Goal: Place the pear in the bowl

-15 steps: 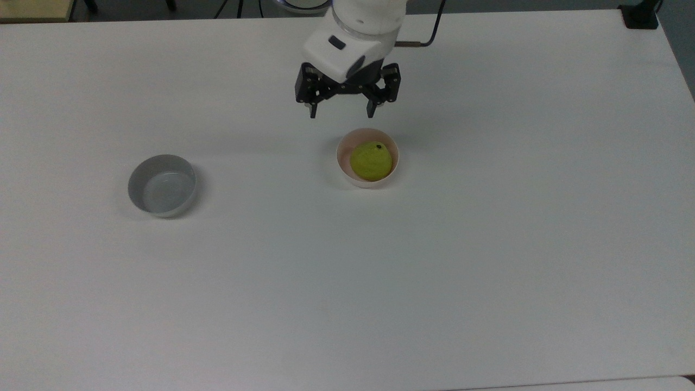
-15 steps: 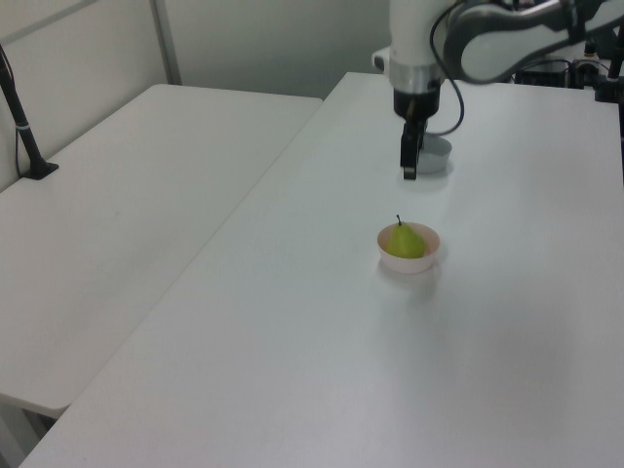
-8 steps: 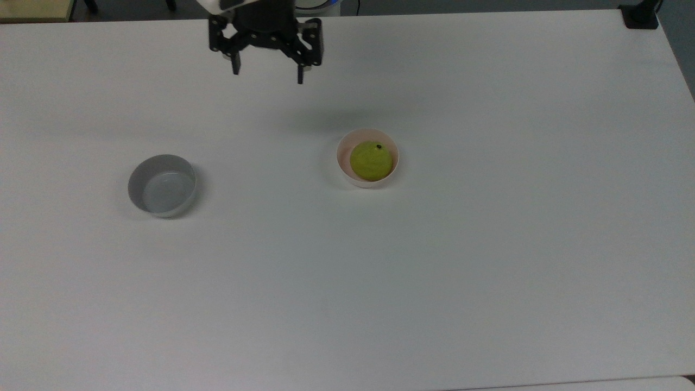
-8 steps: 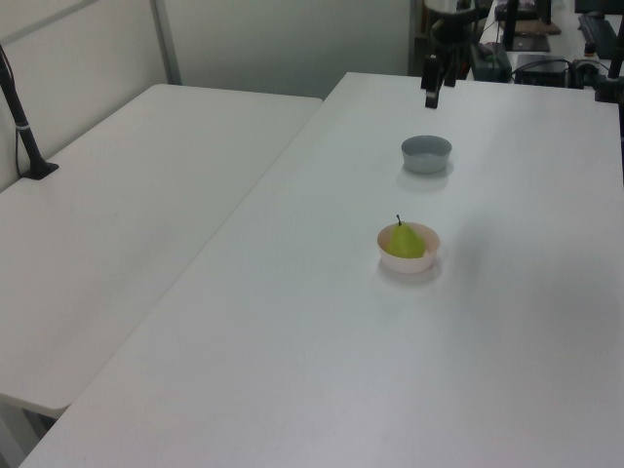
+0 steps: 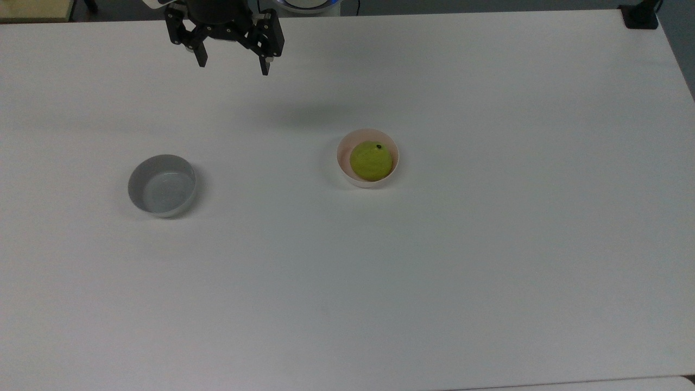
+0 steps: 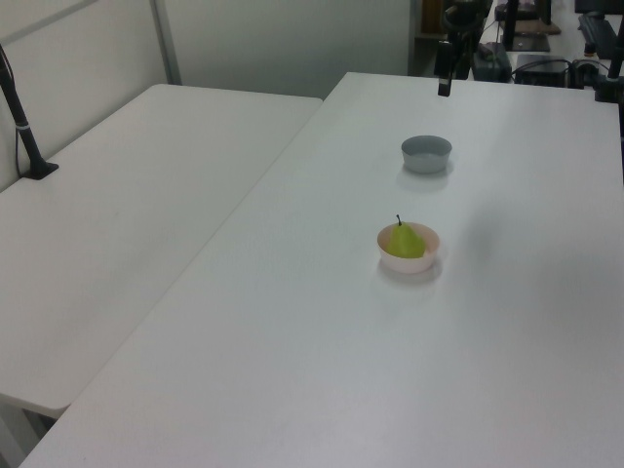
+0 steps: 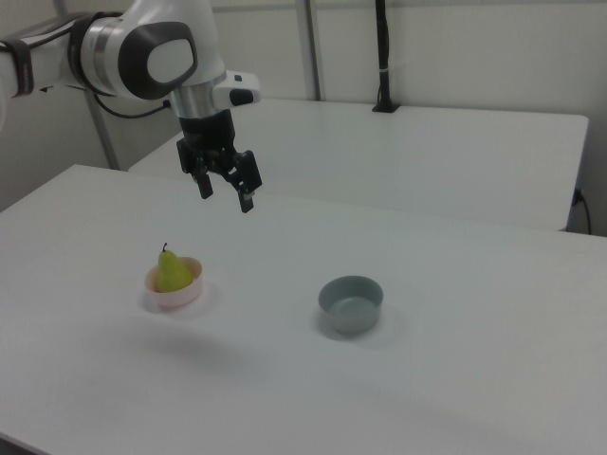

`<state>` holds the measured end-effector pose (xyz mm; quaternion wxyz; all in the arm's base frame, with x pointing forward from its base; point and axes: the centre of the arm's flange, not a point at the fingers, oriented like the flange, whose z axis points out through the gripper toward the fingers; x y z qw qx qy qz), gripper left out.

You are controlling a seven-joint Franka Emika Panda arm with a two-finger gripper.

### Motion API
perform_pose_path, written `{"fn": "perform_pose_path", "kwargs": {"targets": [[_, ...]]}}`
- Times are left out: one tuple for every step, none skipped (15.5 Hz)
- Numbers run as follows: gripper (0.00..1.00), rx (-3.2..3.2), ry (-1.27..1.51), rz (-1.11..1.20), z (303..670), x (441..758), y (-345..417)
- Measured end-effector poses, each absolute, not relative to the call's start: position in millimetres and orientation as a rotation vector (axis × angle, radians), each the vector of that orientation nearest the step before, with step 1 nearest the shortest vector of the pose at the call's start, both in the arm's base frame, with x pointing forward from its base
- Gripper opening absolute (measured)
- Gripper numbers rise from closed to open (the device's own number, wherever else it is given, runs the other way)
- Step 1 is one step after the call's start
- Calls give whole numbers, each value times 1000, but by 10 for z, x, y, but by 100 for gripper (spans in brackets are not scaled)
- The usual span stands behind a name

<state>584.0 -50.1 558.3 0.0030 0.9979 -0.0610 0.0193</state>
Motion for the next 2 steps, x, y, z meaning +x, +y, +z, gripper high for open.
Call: {"fn": "perform_pose_path", "kwargs": {"targets": [[100, 3129, -194, 52, 5589, 5832, -508], [100, 3129, -198, 48, 5598, 5826, -524]]}}
